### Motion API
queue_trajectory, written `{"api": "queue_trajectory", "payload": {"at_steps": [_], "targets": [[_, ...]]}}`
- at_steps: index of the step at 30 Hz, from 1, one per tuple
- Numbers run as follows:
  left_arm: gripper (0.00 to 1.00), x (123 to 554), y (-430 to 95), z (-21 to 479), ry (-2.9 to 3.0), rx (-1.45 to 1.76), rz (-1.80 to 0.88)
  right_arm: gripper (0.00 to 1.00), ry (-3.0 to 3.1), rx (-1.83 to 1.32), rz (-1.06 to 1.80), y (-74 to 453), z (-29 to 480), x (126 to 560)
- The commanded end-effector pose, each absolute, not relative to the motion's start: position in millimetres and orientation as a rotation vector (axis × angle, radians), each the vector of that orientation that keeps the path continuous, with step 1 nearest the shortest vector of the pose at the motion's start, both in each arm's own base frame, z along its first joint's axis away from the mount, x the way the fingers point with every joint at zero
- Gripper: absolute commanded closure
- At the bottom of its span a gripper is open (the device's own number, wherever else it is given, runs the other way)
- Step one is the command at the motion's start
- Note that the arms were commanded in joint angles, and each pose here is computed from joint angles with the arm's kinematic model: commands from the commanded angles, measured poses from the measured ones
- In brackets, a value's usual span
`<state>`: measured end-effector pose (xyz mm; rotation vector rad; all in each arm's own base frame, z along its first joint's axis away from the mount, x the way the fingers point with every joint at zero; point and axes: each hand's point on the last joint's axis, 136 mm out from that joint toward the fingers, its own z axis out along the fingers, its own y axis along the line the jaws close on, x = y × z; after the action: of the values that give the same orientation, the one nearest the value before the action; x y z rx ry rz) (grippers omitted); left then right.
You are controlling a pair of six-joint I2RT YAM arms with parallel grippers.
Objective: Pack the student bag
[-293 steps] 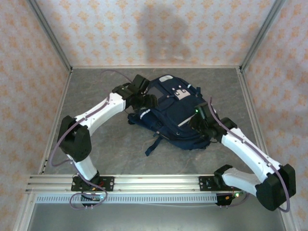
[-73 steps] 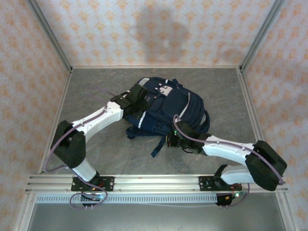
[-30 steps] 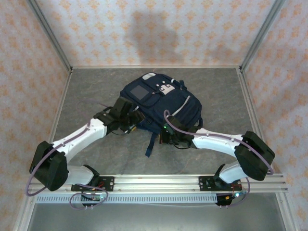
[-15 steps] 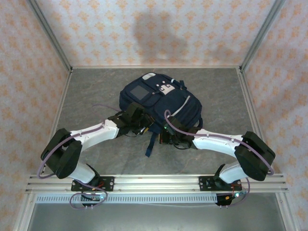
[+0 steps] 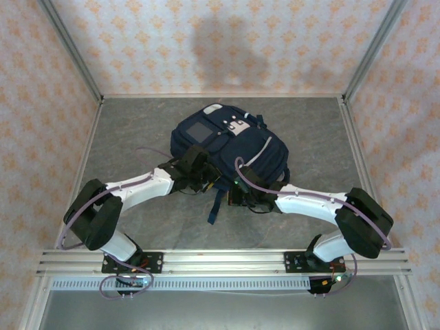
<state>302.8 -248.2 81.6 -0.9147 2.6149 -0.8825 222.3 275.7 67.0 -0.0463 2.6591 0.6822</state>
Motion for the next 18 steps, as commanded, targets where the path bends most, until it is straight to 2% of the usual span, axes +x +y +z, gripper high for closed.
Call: {"api": "queue_trajectory", "payload": {"at_steps": [1, 3, 7, 18], "targets": [[0.75, 300.3, -241.7, 70.0, 2.673, -0.878, -0.760, 1.00, 2.664, -0.016, 0.578, 264.0, 68.6, 227.3], [0.85, 298.4, -234.3, 64.6, 2.694, -0.873, -0.702, 1.00, 2.688, -0.016, 0.548, 258.6, 65.2, 223.3], [0.92, 295.4, -215.4, 56.6, 2.710, -0.891, -0.622, 1.00, 2.729, -0.028, 0.483, 245.8, 59.9, 215.3], [0.95, 297.1, -181.3, 49.4, 2.719, -0.903, -0.530, 1.00, 2.831, -0.121, 0.382, 218.7, 62.3, 199.6]]}}
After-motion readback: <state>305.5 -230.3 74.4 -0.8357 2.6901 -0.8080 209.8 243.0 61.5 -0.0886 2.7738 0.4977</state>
